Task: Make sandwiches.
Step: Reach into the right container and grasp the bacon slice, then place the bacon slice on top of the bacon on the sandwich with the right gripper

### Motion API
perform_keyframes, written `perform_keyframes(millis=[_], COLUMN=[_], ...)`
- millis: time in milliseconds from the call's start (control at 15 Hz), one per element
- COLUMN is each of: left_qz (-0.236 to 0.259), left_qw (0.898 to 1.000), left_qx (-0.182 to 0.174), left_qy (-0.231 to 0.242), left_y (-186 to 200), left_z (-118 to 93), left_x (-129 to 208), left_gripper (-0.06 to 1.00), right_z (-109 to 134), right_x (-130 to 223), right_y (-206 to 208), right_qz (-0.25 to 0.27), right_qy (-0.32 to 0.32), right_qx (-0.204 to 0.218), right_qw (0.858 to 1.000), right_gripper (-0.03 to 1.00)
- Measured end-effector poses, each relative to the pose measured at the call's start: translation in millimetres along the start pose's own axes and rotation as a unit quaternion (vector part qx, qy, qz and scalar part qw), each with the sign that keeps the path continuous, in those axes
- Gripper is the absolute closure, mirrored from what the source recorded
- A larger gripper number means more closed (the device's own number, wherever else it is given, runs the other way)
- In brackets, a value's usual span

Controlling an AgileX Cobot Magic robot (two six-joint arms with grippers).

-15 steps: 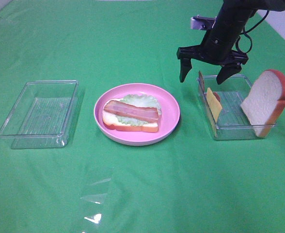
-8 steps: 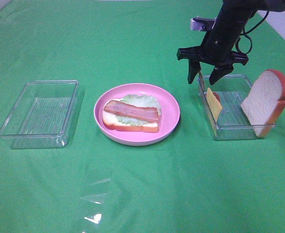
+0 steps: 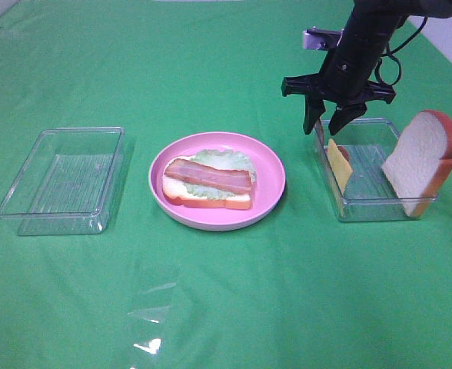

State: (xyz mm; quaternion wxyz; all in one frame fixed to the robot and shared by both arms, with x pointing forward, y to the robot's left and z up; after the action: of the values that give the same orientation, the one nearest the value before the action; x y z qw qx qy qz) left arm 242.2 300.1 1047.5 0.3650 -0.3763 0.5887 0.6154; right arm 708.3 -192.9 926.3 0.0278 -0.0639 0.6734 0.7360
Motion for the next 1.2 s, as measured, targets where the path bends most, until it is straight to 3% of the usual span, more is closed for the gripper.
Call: perform_keyframes(millis=[67, 400, 533, 933, 1200], left_qz=[0.000, 0.000, 0.000, 0.000, 0.000], left_qw=[1.000, 1.000, 1.000, 1.000, 1.000], left_qx=[0.000, 0.000, 0.000, 0.000, 0.000], left_qy=[0.000, 0.000, 0.000, 0.000, 0.000], left_y=[0, 0, 0, 0, 0], left_z=[0, 0, 0, 0, 0], left_x=[0, 0, 0, 0, 0], left_gripper=[-0.04, -0.04, -0.04, -0.04, -0.04], right_z=[0, -1, -1, -1, 3], right_x=[0, 0, 0, 3, 9], right_y=[0, 0, 0, 7, 62], right_qz=[0.000, -0.001, -0.001, 0.013, -0.016], right_qy=[0.000, 0.001, 0.001, 0.002, 0.004], right_qx=[0.000, 0.003, 0.003, 0.005, -0.006], right_qw=[1.000, 1.000, 1.000, 1.000, 1.000], right_gripper=[0.53, 0.87, 0.95, 0.95, 0.95])
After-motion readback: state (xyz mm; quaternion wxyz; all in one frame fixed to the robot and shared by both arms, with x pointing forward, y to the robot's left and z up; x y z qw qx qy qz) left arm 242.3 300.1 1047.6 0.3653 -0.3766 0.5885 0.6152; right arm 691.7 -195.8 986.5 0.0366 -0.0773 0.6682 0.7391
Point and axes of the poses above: a point on each arm's last joint axis where the gripper is mounted, y pointing back along that axis away from the gripper, z along the wrist's bending axis when the last joint is at zero, x = y × z, the point moved 1 cm from there along -y, pointing out along that axis toward the gripper, and after that the axes turned 1 degree about -y, right-handed, at the moved point
